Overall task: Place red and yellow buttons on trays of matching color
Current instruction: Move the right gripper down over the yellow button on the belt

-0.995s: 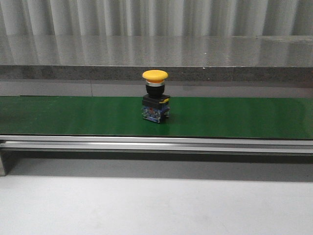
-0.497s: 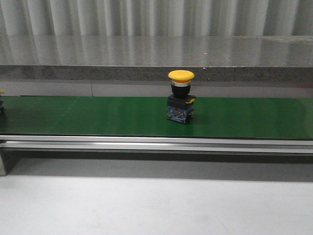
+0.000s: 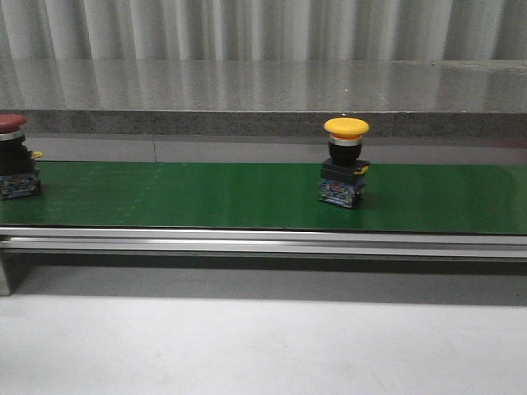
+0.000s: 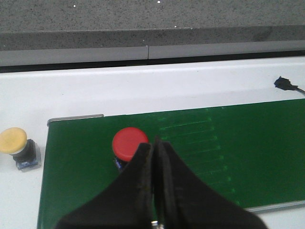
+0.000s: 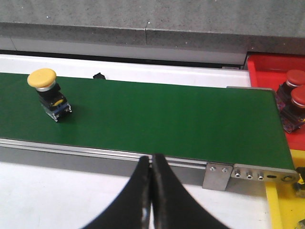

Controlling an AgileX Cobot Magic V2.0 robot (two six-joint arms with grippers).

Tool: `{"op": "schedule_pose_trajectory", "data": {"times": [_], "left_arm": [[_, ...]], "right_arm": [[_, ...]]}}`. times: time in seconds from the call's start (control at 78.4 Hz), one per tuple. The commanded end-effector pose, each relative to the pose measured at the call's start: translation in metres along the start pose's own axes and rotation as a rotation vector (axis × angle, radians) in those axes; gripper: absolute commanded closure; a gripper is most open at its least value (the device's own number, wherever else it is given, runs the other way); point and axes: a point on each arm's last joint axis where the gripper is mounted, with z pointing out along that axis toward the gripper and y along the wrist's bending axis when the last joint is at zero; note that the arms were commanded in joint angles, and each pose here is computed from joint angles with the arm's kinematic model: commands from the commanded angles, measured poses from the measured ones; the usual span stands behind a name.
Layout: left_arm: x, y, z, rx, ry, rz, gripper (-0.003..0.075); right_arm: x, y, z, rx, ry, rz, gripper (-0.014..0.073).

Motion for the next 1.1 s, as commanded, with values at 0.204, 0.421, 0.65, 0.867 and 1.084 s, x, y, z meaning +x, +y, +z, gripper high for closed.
{"op": "schedule_pose_trajectory", "data": {"times": [0.204,0.421,0.65,0.867,1.084], "left_arm": [[0.019,-0.003,-0.054,0.016,-0.218,-0.004,0.0741],[0.039,-0.003,-0.074,0.017,-0.266,-0.003,0.0741],[0.053,-0.003,-0.078,0.019,-0.267,-0.005,0.0741],[0.055,-0.003,-0.088,0.021,-0.304,-0.006,0.0741],[0.056,-0.003,-0.093,0.021,-0.326,-0.005,0.0741]], "right_arm": [[-0.017,0.001,-0.002,-0.004,-0.1,-0.002,0.0662],[-0.054,0.009,0.019,-0.085,0.007,-0.031,0.0662],[-0.093,0.026,0.064,-0.163,0.218,-0.073,0.0606],[-0.117,0.04,0.125,-0.18,0.382,-0.083,0.0069],[-0.115,0.047,0.186,-0.169,0.612,-0.096,0.0014]]}}
